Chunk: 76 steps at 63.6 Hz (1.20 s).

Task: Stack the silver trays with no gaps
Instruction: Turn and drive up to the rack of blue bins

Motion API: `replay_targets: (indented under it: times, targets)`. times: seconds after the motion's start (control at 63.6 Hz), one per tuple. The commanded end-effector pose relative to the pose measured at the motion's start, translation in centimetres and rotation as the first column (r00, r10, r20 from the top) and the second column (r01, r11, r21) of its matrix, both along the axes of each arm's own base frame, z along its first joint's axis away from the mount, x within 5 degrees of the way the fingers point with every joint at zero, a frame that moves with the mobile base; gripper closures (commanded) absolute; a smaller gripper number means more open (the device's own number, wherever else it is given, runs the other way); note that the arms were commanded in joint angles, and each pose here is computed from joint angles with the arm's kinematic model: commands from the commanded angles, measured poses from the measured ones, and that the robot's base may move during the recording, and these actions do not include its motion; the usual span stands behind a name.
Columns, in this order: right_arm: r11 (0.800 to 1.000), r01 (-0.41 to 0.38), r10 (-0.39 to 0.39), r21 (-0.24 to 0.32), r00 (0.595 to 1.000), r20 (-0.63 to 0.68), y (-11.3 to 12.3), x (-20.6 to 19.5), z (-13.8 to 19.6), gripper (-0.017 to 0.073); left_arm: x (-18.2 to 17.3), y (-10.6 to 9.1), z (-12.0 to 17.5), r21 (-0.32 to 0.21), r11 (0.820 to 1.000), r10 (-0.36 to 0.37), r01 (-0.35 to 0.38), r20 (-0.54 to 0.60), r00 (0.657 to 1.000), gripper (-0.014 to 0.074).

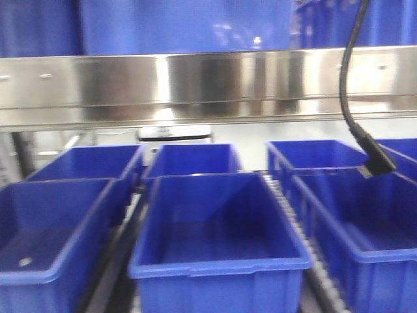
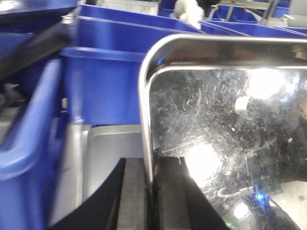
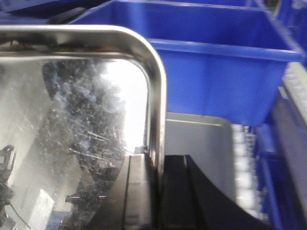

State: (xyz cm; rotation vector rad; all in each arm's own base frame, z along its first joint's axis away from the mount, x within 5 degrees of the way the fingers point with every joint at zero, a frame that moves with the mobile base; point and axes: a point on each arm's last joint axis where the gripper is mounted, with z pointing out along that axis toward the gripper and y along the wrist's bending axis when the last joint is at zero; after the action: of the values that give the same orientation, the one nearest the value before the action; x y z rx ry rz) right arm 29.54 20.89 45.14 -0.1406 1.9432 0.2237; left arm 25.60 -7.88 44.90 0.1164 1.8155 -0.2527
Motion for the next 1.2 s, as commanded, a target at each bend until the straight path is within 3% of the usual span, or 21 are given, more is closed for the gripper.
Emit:
replay_targets:
  times: [0.0,1.179]
  targets:
    - [0.970,-0.216,0.186,0.116,0.957,0.222,2.22,-0.52,2.42,0.0637,-0.39,-0.61,1.01,-0.055,0.998,-0.036,0.039,0.060,0.998,0.0611]
    - [0.970,-0.216,0.186,0.116,0.957,0.222,2.22,-0.52,2.42,0.0637,-0.39,-0.61,1.01,-0.055,0.998,-0.036,0.039,0.060,0.998,0.0611]
